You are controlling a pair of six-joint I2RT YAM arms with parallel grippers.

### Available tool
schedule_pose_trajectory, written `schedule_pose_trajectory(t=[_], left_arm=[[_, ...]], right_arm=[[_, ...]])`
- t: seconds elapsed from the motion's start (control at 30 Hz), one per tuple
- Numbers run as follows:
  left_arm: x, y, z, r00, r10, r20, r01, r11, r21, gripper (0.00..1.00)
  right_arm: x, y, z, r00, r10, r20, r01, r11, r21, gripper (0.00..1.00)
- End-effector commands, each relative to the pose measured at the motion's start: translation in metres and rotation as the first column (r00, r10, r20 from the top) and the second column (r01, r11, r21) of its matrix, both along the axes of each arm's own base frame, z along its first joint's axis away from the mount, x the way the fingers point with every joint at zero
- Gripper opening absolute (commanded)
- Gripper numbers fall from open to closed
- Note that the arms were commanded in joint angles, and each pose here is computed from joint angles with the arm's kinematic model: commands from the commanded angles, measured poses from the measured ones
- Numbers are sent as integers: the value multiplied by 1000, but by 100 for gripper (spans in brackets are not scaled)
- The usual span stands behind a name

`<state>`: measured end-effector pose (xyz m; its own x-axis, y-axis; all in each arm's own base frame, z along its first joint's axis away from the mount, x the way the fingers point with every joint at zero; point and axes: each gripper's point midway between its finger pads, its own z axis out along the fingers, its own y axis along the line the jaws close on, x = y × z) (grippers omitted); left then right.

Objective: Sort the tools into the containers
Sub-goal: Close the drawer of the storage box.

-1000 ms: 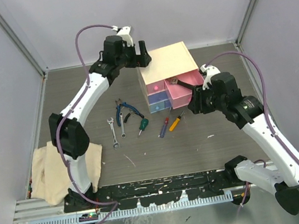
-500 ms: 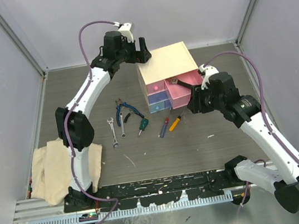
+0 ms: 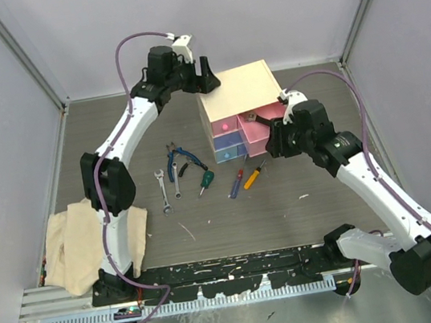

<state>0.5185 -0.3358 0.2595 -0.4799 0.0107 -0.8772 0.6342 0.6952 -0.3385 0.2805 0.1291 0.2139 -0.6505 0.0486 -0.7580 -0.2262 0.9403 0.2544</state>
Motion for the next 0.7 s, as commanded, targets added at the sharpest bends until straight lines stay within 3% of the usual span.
schedule_pose_trajectory(t=[0.0,0.3,0.67], left_arm=[[-23,-18,-11,993,-118,-33,117,993,-22,78],[-30,-20,-14,988,-149,-40,148,989,-17,76],[-38,-26,-10,984,-177,-36,176,984,-21,76]], right_arm=[[30,3,31,989,-11,150,10,1000,10,49],[63,6,57,959,-49,279,45,999,23,49],[91,16,63,937,-67,343,50,997,59,52]])
